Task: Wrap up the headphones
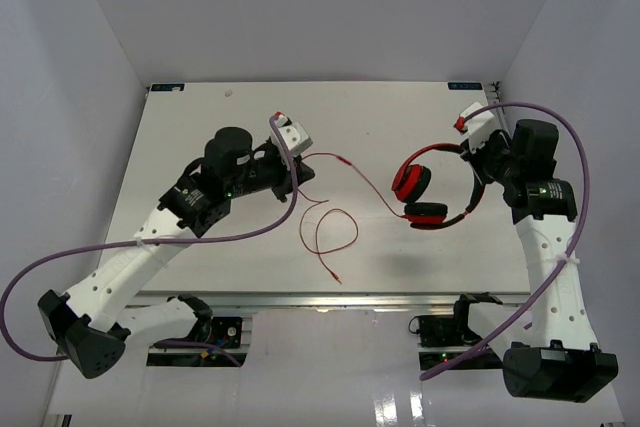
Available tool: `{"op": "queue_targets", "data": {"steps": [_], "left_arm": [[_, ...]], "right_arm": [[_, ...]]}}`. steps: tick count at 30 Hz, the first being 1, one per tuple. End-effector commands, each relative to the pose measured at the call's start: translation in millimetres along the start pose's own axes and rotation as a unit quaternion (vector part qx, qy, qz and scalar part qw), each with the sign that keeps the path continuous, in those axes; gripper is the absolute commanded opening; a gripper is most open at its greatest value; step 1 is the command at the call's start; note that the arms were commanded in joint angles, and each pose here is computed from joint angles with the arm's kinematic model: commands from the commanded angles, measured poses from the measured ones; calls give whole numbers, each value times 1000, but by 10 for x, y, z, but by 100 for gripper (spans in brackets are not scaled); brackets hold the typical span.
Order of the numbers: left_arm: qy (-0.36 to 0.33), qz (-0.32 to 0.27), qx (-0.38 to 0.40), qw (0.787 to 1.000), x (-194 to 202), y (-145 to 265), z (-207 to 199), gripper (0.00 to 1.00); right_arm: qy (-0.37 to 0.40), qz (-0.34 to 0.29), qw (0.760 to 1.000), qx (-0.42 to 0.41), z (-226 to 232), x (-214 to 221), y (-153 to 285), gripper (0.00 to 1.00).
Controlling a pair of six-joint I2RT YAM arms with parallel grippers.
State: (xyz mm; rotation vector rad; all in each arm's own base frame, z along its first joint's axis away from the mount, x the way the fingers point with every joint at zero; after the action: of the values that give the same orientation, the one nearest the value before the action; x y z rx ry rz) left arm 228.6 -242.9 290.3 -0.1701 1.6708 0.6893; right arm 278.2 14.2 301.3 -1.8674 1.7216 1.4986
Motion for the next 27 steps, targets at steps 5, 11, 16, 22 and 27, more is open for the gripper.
{"op": "queue_targets", "data": {"steps": [5,11,16,22,27], "left_arm": [[-103,-99,37,989,-860,538,-226,0],[-138,-88,24,986,-1104,407,-104,0],[-175,-83,1,981,-1367,177,83,0],[-189,-48,-6,981,-1325,-208,273,0],[-189,-19,-30,981,-1175,-407,447,0]], "right_arm": [[-47,26,997,60,24,153,-254,8],[-11,6,998,-62,602,-89,-601,8],[30,-34,986,-162,1076,-352,-626,8],[53,-78,969,-230,1308,-463,-439,8],[82,-124,953,-265,1417,-524,-202,8]]}}
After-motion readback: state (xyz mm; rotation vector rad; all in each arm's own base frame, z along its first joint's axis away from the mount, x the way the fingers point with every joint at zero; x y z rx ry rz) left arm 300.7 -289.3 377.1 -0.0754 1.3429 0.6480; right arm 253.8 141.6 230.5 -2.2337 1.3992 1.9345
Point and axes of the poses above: each gripper's point midway between its finger pads, its own y axis back along the fingers, its own z axis along the line the jaws close on, x = y × z, the point moved 3 cm from there along y, back along the fingers, and after that the axes turned 3 degrees about y, right-handed, at the moved point
